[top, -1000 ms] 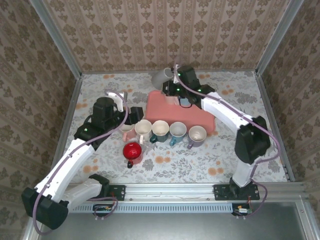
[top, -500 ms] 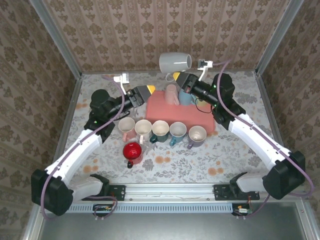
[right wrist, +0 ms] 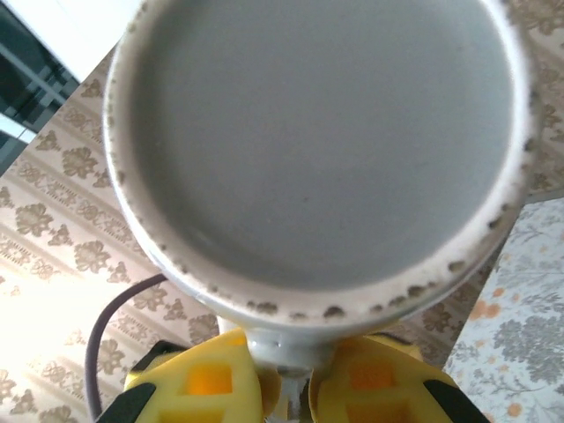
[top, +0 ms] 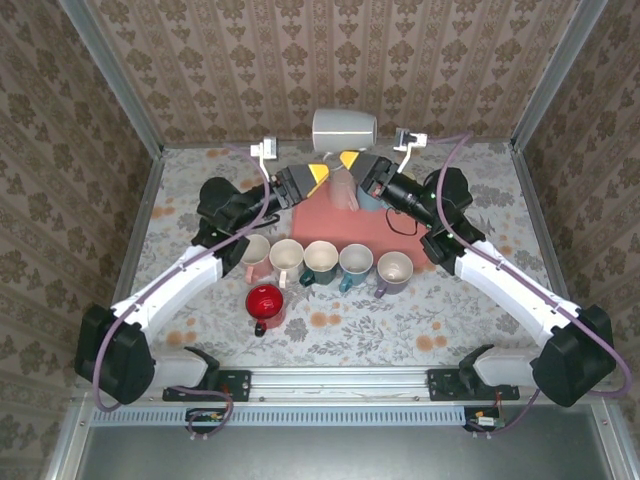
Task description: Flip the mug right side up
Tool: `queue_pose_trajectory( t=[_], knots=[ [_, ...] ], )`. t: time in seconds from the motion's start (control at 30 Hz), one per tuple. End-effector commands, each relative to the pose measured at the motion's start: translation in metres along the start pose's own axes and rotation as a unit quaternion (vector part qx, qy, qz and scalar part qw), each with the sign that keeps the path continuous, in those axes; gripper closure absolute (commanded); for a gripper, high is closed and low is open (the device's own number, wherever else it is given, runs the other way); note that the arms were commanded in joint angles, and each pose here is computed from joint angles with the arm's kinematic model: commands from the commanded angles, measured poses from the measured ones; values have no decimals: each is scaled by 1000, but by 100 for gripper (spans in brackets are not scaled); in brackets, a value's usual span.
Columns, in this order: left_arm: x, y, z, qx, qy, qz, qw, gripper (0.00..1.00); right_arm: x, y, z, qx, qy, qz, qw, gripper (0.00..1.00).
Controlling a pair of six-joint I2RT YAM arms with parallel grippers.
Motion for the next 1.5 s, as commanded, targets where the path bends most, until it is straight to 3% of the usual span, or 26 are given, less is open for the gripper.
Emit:
queue_pose_trajectory(
  t=[0.0,0.17,0.37,0.53,0.57,0.63,0.67,0.73,0.83,0.93,1.1,1.3,1.47],
  knots=[
    [-21,7,-11,-9,26,41,999,28,53,-13,1,-6,-30,-93,995,100],
    [-22,10,-12,-14,26,52,998,54,46,-16,13,3,-21,-89,996,100],
    [-27,8,-9,-10,40,59,997,97,34,-19,26,13,-14,-80,997,100],
    [-36,2,-8,-11,49,59,997,100,23,-22,29,13,-21,-55,998,100],
    [-36,0,-7,-9,53,53,997,100,21,-23,29,12,-25,-44,999,89],
    [-41,-7,-5,-1,71,25,997,100,15,-28,26,2,-44,-3,999,40],
    [-43,-11,-3,6,86,6,996,100,11,-32,23,-7,-55,23,998,24],
    [-44,-25,4,30,128,-64,989,100,2,-48,15,-37,-83,85,992,7],
    [-42,-53,21,85,206,-193,956,100,-5,-73,3,-77,-119,155,978,5],
    [-39,-77,45,152,248,-267,919,100,-7,-98,-7,-105,-159,214,958,5],
    [-27,-112,108,277,268,-316,867,100,-4,-122,-10,-95,-237,266,929,5],
    [-8,-143,172,390,312,-359,788,100,-4,-125,-2,-68,-249,266,929,5],
    [11,-150,208,422,297,-377,769,100,-14,-122,4,-46,-246,276,928,5]
  ],
)
Point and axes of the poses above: each hand's point on the last joint's axis, 136 mm out from that joint toward the fingers, its own y axis out along the fingers, its own x axis along the line the jaws close on, z = x × y, the point moved 2 cm from there along -y, back along the fingers, and after that the axes turned 10 degrees about y, right-handed, at the moved point
